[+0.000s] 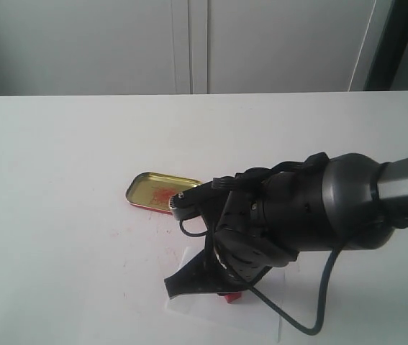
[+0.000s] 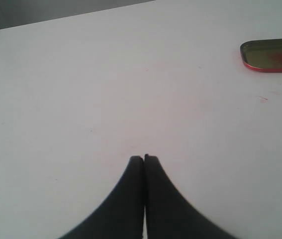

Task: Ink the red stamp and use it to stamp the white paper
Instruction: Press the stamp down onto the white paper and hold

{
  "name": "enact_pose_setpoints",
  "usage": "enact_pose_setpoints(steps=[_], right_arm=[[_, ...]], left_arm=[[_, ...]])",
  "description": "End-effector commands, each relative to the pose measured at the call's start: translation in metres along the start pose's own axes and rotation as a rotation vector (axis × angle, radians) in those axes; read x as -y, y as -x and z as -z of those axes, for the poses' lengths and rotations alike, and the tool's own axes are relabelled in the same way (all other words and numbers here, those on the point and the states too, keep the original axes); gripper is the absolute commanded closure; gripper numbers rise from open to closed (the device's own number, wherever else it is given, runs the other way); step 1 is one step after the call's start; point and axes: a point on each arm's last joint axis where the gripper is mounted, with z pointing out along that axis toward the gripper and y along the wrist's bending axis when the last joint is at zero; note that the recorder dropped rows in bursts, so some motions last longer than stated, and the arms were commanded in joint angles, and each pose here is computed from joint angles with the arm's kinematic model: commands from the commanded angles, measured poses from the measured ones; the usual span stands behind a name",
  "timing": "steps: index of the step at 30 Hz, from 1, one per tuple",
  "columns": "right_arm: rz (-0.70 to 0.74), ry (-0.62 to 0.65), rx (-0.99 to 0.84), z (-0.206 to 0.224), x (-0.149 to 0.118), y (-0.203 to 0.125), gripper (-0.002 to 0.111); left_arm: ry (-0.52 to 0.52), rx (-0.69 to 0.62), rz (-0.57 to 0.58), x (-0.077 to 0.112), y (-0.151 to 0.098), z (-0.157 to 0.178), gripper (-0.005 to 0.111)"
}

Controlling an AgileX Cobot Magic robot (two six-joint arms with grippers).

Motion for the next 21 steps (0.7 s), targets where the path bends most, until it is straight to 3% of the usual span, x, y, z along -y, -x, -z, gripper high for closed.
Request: enact_pose_setpoints(steps=[1,21], right_arm=[[-0.049,-0.012,-0.121,-0.032,-0.001,-0.021,0.108],[-0.062,0.012,-0.079,-0.018,-0.001,-0.016,0.108]], left_arm=[[0.002,0.003,0.001,0.000,-0.001,0.000,0.107],[0.002,0.003,0.001,0.000,-0.001,0.000,0.107]])
